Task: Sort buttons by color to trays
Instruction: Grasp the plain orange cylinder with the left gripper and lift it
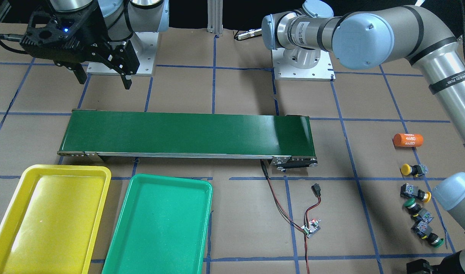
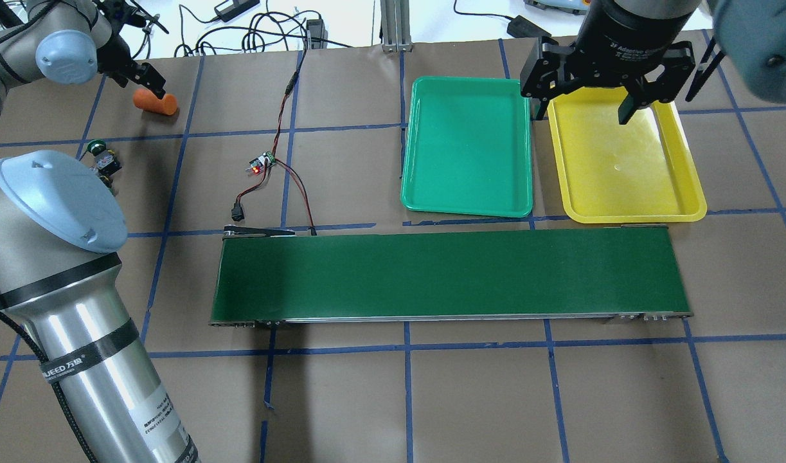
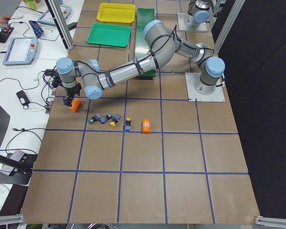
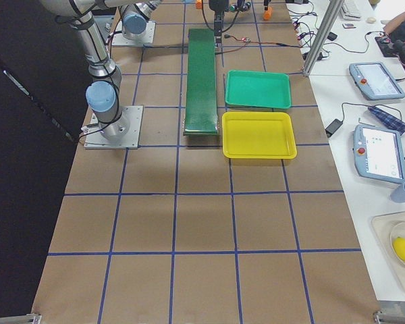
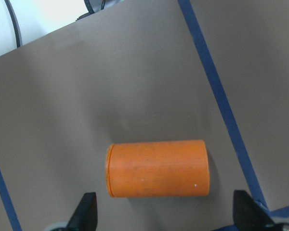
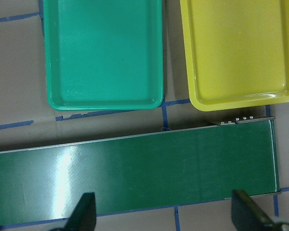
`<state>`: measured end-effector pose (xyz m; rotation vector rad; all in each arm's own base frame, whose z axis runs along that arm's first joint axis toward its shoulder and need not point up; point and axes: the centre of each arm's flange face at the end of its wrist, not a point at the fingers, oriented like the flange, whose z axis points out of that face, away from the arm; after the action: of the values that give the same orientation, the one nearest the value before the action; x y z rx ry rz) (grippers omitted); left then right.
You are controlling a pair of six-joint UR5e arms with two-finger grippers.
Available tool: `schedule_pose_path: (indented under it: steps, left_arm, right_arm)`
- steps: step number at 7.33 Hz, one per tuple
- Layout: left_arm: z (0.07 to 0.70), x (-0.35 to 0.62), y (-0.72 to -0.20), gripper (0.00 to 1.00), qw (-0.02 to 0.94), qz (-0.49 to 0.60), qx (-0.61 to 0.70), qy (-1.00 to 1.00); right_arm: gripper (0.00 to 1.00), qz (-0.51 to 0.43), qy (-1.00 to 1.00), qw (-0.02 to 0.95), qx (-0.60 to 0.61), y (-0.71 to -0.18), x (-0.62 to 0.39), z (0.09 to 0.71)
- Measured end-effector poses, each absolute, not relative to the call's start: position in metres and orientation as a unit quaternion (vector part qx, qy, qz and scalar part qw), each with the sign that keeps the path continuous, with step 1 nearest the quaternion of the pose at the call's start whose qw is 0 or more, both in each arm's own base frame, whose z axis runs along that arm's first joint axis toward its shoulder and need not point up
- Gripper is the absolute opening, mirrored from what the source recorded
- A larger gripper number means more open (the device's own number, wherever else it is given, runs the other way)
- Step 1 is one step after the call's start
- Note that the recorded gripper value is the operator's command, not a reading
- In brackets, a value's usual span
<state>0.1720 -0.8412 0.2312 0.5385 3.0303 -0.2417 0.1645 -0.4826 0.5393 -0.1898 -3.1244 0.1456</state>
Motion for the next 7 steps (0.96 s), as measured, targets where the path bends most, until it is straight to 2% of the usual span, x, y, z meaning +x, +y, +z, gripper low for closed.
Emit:
schedule_pose_path:
  steps: [7]
  left_arm:
    - [0.201, 0.181, -0.846, 1.00, 0.022, -0.091, 0.172, 0.981]
  right_arm:
    - [1.00, 0.045, -0.997, 0.004, -0.060, -0.482, 0.164, 0.537]
